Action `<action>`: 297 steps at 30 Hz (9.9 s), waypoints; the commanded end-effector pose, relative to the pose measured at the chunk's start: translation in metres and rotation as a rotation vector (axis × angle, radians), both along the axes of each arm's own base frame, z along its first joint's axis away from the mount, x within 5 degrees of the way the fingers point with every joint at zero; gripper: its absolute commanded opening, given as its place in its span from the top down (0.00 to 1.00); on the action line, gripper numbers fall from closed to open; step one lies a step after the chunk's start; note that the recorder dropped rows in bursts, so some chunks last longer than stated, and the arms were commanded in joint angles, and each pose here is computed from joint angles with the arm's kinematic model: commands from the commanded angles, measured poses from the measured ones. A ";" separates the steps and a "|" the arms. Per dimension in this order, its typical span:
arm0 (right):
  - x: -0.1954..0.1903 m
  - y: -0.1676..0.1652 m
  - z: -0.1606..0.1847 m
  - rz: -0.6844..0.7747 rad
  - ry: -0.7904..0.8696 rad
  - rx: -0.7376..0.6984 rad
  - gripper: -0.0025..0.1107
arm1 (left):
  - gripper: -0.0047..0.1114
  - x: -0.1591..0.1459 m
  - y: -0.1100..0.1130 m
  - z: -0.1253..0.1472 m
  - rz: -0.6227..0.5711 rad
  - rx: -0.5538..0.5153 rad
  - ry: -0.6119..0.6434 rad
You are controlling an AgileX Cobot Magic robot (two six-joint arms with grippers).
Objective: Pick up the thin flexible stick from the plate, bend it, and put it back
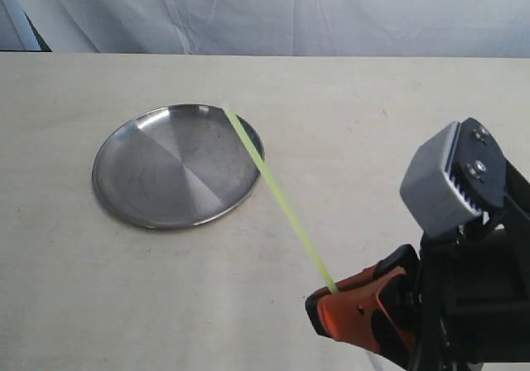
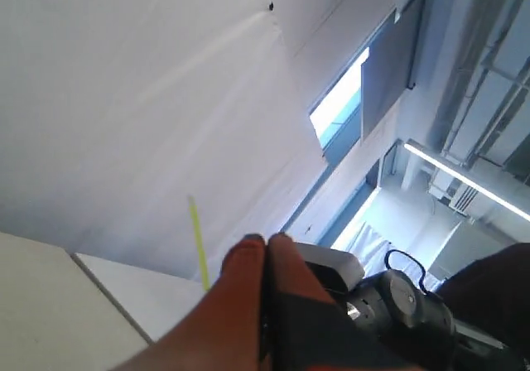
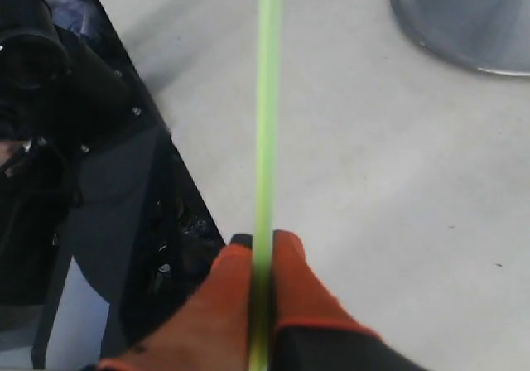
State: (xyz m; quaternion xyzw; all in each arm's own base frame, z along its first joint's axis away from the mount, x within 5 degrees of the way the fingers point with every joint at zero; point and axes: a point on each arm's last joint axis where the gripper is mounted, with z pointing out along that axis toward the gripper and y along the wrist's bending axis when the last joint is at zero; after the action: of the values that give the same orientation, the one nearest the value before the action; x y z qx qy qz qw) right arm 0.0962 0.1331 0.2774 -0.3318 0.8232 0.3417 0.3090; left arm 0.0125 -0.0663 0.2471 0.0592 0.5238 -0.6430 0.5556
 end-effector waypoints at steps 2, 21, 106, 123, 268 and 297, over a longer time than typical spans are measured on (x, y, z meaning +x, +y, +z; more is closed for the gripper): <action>0.001 0.000 0.003 -0.021 -0.024 0.036 0.99 | 0.96 0.012 0.014 0.014 0.131 -0.158 0.091; 0.016 0.016 -0.006 -0.059 0.039 0.078 0.99 | 0.78 0.090 -0.022 0.053 -0.252 0.401 0.183; 0.069 0.079 0.001 0.041 -0.092 0.094 0.99 | 0.96 0.113 -0.057 0.092 -0.325 0.361 -0.050; 0.033 0.053 0.054 0.072 -0.136 0.271 0.99 | 0.93 0.124 -0.054 0.094 -0.198 0.347 -0.049; 0.028 0.043 0.049 0.044 -0.070 0.173 0.98 | 0.96 0.148 -0.064 0.049 -0.238 0.649 0.030; 0.053 0.047 0.017 0.034 -0.143 -0.137 0.98 | 0.68 0.141 -0.066 0.070 -0.304 0.413 -0.033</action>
State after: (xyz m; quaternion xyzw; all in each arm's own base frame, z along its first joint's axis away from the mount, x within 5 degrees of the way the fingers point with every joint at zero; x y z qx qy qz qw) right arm 0.1391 0.1745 0.3032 -0.3863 0.8095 0.2855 0.3378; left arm 0.1573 -0.1314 0.3171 0.2485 0.6289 -0.5881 0.4437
